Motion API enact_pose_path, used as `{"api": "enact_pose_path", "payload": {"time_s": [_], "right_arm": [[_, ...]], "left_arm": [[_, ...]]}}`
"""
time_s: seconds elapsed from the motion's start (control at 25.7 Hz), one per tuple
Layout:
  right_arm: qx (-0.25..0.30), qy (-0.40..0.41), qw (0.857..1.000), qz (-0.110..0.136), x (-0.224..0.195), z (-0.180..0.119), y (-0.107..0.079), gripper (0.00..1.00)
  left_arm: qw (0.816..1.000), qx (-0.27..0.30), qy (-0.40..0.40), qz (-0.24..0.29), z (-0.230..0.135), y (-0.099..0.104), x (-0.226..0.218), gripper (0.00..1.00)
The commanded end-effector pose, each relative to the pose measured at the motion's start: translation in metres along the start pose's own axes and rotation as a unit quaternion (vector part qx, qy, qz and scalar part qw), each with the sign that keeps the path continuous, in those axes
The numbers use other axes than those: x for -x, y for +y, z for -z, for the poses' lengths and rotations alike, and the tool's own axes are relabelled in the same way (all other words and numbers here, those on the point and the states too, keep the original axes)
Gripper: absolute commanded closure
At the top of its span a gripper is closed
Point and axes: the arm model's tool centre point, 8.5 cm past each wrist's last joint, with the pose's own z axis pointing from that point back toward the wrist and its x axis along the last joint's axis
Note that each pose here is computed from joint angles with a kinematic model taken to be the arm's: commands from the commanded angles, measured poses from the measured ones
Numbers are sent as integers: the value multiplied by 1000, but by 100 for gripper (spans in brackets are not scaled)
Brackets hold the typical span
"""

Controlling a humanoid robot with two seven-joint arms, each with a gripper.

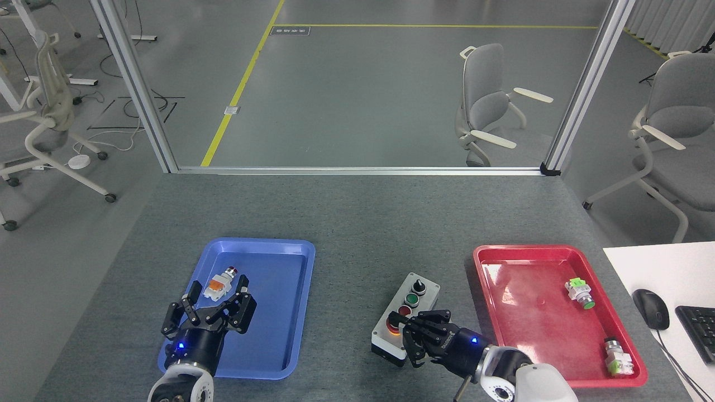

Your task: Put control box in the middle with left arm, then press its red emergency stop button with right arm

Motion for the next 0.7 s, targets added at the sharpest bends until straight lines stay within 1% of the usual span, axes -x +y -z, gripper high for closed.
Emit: {"api": "enact_pose_path", "payload": {"time_s": [0.0,0.12,0.23,0.39,0.47,0.51,0.55,0.58,0.62,0.66], "right_arm": [[-15,-5,1000,4,-6,3,8,100],[-24,-3,1000,10,-6,2,15,100],[-31,-2,1000,5,-5,1,17,100],[-32,-1,999,10,-6,-1,21,100],[-16,4,1000,17,-4,-2,16,100],[-4,4,1000,16,-4,0,9,100],[14,9,1000,23,-1,0,2,80],[45,21,998,36,5,-3,-10,44],[79,31,995,46,11,-6,-25,26],[108,41,992,49,18,-11,-40,24]], "left_arm": [[1000,5,-1,-7,-2,-6,-3,1],[1000,5,-1,-6,-2,-7,-2,1],[1000,6,-4,-6,-3,-7,-3,1],[1000,9,-5,4,-3,-7,1,1],[1000,10,-5,3,-3,-7,1,1],[1000,10,-5,2,-3,-7,1,1],[1000,9,-3,0,-3,-7,1,1],[1000,9,-2,-5,-3,-7,1,1],[1000,9,-2,-5,-3,-7,1,1],[1000,9,-2,-7,-3,-7,1,1]]}}
